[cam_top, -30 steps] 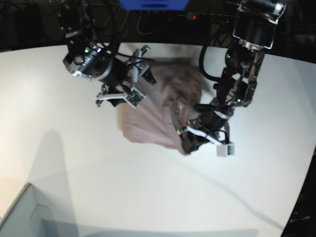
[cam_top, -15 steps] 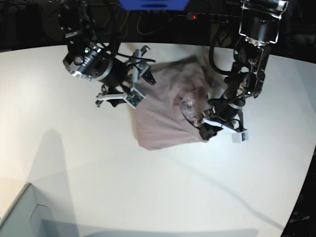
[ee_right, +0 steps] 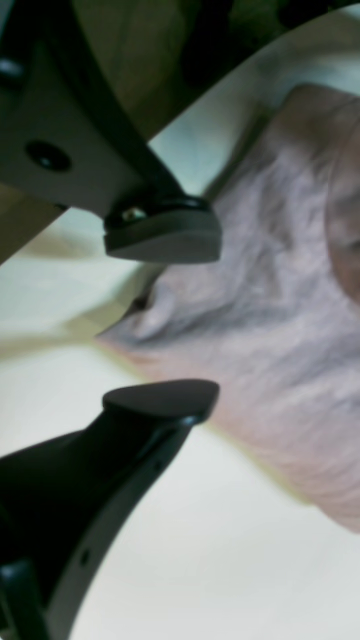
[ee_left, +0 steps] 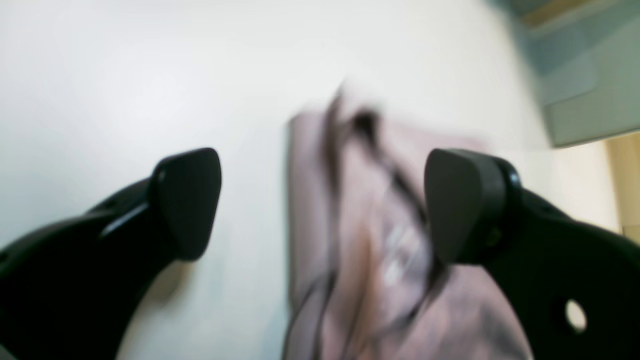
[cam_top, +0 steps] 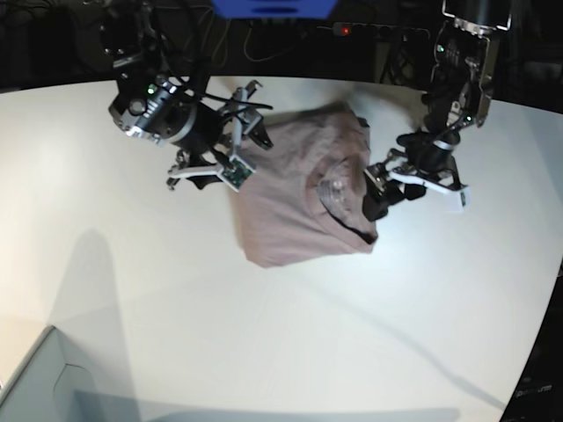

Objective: Layout the t-shirt on the table in an organized manner, then fold the t-shirt properly

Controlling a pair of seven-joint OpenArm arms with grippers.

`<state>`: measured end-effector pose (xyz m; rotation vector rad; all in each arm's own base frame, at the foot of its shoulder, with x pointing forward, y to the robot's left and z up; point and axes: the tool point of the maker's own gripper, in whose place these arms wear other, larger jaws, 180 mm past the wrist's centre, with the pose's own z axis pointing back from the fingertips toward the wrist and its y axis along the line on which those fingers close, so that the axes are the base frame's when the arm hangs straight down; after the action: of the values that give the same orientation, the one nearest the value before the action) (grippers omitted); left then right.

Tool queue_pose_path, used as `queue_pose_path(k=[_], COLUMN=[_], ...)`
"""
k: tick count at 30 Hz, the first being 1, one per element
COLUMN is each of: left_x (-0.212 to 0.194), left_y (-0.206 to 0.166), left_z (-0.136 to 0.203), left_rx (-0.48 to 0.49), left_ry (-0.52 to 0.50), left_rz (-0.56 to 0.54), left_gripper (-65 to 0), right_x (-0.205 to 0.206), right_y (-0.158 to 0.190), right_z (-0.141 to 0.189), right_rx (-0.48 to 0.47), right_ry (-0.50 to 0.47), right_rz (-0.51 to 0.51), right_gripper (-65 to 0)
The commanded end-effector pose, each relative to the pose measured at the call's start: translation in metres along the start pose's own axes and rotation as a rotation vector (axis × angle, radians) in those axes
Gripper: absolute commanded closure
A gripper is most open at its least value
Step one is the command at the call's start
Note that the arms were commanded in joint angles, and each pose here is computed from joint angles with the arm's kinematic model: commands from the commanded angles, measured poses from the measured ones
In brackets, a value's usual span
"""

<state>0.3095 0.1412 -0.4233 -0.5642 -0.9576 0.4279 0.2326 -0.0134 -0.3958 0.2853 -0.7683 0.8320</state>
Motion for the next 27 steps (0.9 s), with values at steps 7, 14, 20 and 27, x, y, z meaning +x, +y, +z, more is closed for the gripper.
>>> queue_pose_path(k=[7,14,20,27], left_x=[-0.029,-0.05,-0.058,-0.039], left_y=[-0.027,-0.046,-0.051,-0.046], left_z=[-0.011,-0.019,-0.042,-0.082], left_rx=[-0.063,-0.109,-0.129,-0.094], left_ry=[0.045,0.104,0.231,0.314], left_rz=[0.039,0.021,-0.061,-0.129], left_gripper=[-62.8,-62.5,-33.3,-2.4], right_x=[0.015,0.008,-0.013,-0.052], right_y=[-0.001,-0.015,-0.068,-0.122], right_z=[0.003,0.008,0.03,0.068], right_rx=[0.005,-0.032,-0.18,-0.362], right_ry=[-0.054,-0.04,-0.017,0.031], right_rz=[0.01,0.001,-0.082,-0.191], right_gripper=[-36.9,-36.9,-36.9,-36.9])
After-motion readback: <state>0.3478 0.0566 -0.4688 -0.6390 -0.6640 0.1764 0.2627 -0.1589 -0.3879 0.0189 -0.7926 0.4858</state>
